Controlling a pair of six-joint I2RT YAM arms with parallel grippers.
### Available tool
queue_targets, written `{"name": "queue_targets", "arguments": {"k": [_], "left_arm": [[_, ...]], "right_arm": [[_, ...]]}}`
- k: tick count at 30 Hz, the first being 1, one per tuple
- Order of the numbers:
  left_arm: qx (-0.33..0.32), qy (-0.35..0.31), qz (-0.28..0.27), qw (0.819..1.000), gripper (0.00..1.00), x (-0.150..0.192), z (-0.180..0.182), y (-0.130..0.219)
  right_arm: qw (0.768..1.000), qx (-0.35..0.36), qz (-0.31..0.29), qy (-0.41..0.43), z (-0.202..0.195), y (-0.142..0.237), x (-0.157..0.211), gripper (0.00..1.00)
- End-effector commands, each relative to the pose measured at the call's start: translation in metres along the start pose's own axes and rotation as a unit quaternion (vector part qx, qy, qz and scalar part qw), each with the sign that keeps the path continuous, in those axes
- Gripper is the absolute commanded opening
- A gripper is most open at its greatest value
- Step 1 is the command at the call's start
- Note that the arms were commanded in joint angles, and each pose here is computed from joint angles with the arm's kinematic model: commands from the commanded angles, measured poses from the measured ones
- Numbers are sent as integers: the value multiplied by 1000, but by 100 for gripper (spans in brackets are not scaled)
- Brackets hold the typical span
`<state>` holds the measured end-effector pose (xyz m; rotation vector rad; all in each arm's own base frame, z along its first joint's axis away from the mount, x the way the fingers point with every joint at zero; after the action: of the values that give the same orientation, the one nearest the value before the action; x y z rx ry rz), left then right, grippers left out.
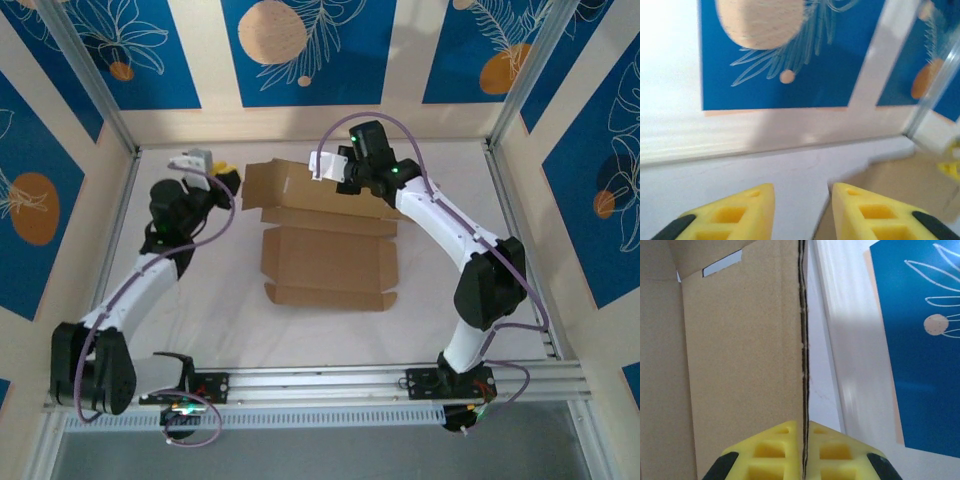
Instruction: Fold the paper box
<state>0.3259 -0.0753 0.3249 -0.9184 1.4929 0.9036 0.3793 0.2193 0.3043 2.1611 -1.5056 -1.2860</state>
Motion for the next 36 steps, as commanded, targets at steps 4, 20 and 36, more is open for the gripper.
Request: {"name": "queue_targets", "arguments": {"k": [4, 20, 36], "left_arm": [[-34, 179, 133, 974, 31, -50, 0, -3], [176, 405, 280, 852, 30, -6, -46, -90], [143, 400, 306, 852, 31, 5, -53, -75]], "right_arm": [[999, 30, -7, 30, 2, 5, -8, 0], [999, 30, 5, 33, 6, -3, -15, 0], [998, 46, 22, 30, 1, -18, -15, 0]]}}
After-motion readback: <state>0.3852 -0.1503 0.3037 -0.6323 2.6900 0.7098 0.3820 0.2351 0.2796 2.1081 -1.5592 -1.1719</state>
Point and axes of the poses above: each hand's point on the last joint's axis, 136 mm out from that joint toward the fingers, its own y axis back along the fingers, its own z axis along the line the jaws close on, x = y × z, the point moved 9 cm from there along y, back along the fingers, and after that the axes turned 9 degrees about -y, right-handed, at the moved point
